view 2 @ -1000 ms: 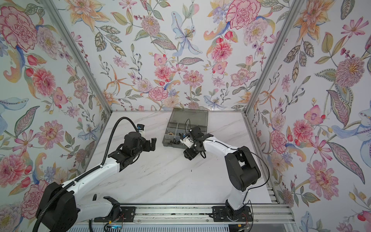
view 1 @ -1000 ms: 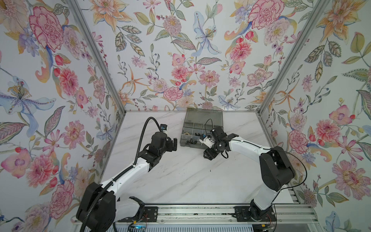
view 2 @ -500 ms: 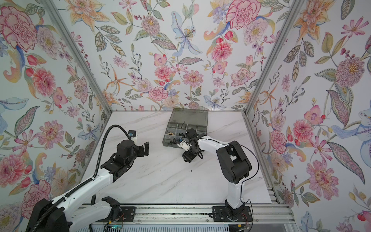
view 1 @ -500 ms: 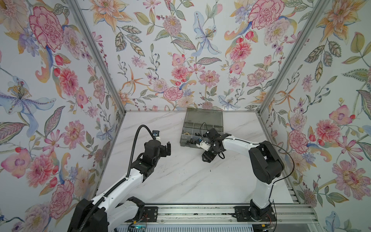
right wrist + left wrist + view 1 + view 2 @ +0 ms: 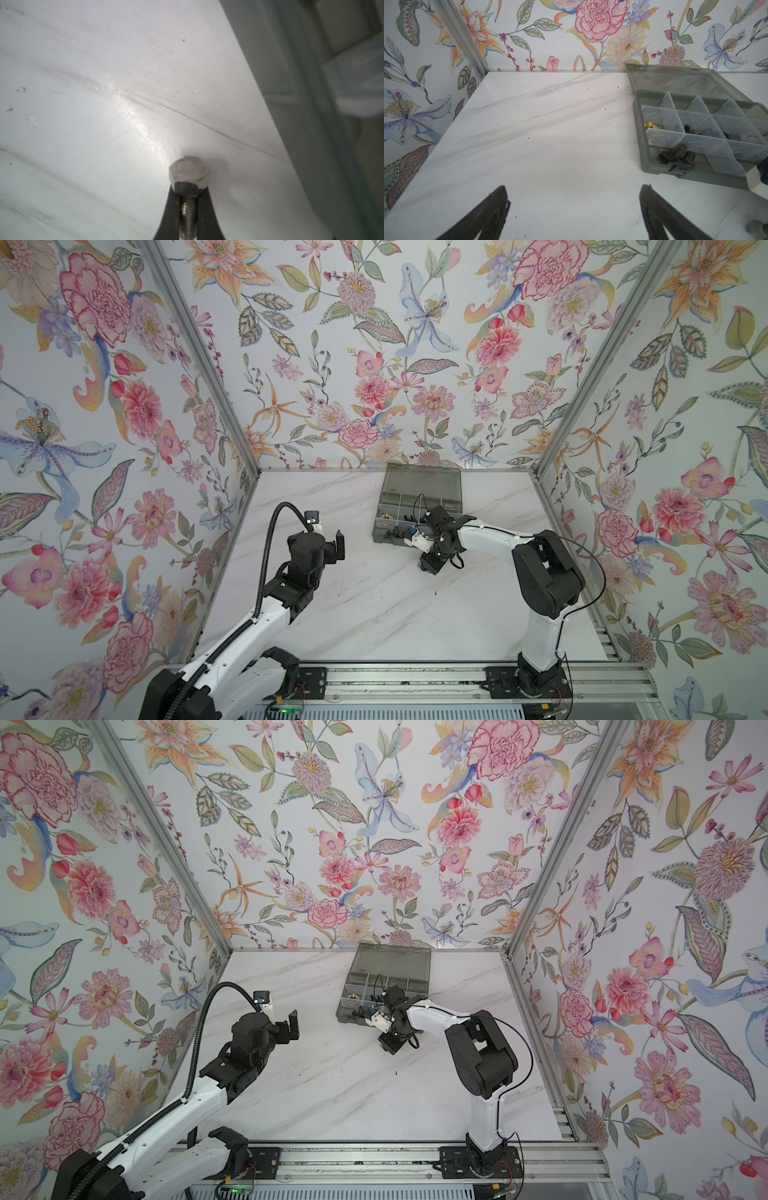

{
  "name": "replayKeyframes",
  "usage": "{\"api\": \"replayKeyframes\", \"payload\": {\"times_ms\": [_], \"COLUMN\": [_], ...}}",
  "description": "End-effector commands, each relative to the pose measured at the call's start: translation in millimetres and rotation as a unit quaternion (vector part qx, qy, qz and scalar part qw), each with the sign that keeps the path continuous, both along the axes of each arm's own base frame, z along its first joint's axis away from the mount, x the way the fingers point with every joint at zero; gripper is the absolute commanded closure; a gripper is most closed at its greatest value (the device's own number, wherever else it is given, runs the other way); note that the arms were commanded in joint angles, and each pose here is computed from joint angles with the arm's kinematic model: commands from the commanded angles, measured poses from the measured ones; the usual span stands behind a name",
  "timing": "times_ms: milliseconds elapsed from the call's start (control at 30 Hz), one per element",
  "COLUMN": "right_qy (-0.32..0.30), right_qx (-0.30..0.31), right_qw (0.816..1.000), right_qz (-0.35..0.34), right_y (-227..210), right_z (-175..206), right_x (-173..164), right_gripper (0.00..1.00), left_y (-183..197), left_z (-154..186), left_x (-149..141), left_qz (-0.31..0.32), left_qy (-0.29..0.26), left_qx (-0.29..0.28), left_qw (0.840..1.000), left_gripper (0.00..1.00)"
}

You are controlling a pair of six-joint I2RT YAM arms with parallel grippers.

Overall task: Sort the screws and nuts into containers
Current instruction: Pick up the screw from the center of the table.

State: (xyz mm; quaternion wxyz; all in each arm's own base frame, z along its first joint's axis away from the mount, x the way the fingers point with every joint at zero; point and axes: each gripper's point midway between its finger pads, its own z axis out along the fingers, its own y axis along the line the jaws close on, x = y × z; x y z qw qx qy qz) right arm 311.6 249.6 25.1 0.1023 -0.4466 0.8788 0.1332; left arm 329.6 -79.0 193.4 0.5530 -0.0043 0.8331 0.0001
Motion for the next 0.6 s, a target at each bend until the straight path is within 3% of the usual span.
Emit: {"api": "replayKeyframes", "payload": {"times_ms": [0, 333, 433, 567], "right_qy": [0.012, -0.06, -0.101, -0.129], "right_qx": [0.03, 0.125, 0.11, 0.058], "right_qw": [0.999, 0.989, 0.987, 0.988], "right_qz": [-0.012, -0.048, -0.062, -0.066], "right_y": [3.0, -1.3, -15.5, -32.3], "right_z": [17.3, 107.0, 122.6, 112.7], "right_x": [-0.9, 29.1, 47.9, 66.4], "right_gripper": [1.0, 1.0, 1.0, 1.0], "left_y": [8.0, 11.2, 16.6, 28.1], "left_z": [0.5, 4.9, 9.2, 17.3], "left_x": [-0.2, 0.0, -0.8, -2.2], "left_qz": [0.011, 0.019, 0.03, 0.056], "left_qy": [-0.008, -0.027, -0.053, -0.087], "left_qx": [0.012, 0.01, 0.012, 0.018], "left_qw": [1.0, 0.999, 0.998, 0.994], "left_gripper": [0.01, 0.01, 0.0, 0.01]}}
